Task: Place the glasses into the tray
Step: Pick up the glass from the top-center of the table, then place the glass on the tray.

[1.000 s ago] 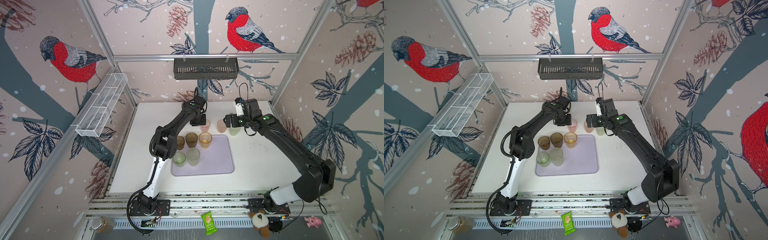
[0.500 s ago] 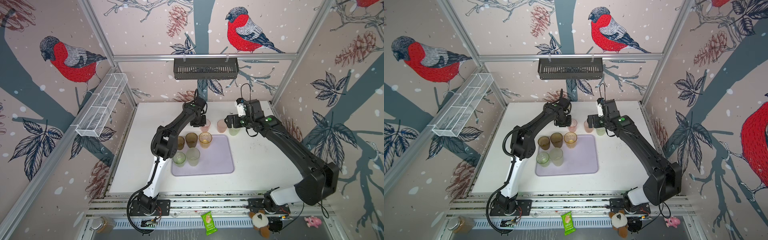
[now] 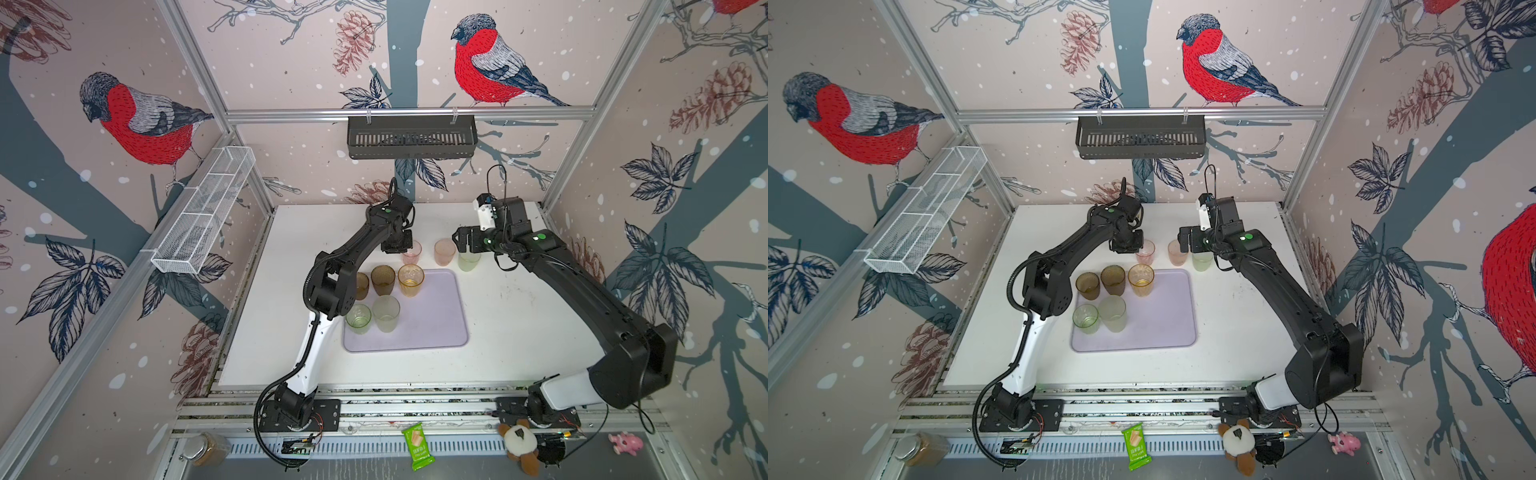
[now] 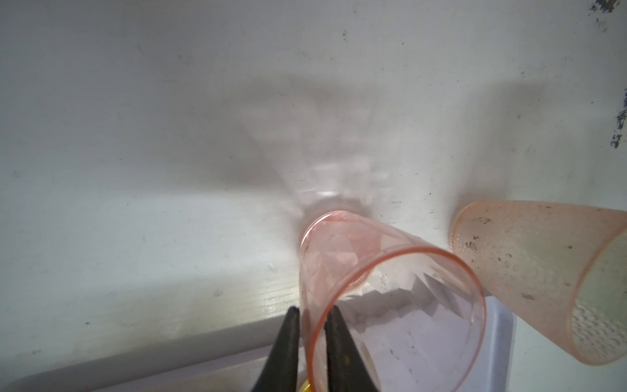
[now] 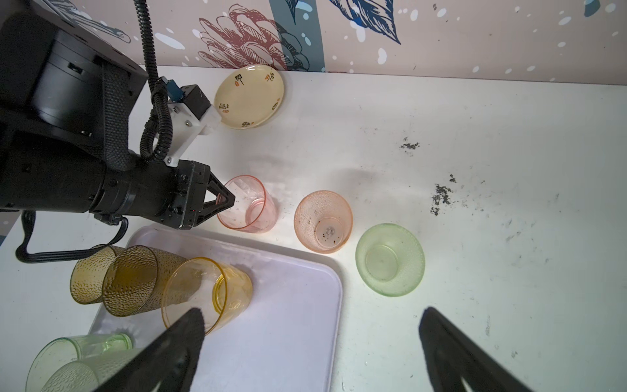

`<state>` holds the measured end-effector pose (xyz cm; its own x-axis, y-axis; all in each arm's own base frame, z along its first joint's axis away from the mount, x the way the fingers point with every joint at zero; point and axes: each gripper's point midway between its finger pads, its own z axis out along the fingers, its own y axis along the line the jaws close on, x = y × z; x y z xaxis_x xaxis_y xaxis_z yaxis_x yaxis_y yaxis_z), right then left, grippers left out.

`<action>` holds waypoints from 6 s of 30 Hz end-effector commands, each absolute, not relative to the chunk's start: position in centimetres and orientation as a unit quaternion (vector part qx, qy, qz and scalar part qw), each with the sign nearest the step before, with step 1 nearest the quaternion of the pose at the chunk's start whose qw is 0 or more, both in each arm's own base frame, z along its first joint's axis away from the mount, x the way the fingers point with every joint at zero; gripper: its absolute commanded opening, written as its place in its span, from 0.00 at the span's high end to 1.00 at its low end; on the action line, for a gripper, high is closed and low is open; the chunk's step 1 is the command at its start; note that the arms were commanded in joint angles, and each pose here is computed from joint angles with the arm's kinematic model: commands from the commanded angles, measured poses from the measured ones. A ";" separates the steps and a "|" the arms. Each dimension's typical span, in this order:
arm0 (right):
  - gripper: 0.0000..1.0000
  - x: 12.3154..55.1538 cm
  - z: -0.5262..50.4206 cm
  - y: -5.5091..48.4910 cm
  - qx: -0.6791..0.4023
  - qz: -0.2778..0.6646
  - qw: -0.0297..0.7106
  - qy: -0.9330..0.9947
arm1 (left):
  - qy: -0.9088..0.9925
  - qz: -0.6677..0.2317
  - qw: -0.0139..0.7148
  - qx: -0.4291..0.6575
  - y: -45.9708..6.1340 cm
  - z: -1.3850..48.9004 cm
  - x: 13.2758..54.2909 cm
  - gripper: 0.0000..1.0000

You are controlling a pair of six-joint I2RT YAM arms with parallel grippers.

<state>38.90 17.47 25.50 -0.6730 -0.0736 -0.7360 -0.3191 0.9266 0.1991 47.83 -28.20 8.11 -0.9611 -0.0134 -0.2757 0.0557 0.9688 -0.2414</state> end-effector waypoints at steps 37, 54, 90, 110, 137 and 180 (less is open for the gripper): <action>0.01 38.9 26.6 17.0 -0.086 0.184 0.406 0.891 | 0.975 -0.113 0.189 0.023 -26.9 22.7 37.4 1.00; 0.01 38.9 26.0 15.7 -0.061 0.187 0.403 0.894 | 0.986 -0.093 0.127 0.061 -27.8 19.4 28.6 1.00; 0.00 38.3 22.6 11.1 0.063 0.212 0.341 0.914 | 0.985 -0.062 0.120 0.104 -29.0 15.4 24.2 1.00; 0.01 37.9 24.2 9.5 0.064 0.189 0.371 0.907 | 0.984 -0.047 0.108 0.136 -29.0 12.6 23.6 1.00; 0.01 37.9 24.5 9.3 0.068 0.189 0.377 0.904 | 0.983 -0.006 0.124 0.137 -29.2 9.1 25.5 1.00; 0.00 37.8 24.9 9.3 0.068 0.191 0.380 0.902 | 0.982 0.006 0.123 0.140 -28.8 8.2 25.5 0.97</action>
<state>37.52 9.30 24.62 -0.7097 0.2667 -0.6521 -0.0207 0.9173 0.3977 25.40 -29.24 7.99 -0.9321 0.2760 -0.2345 0.2781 0.9602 0.0246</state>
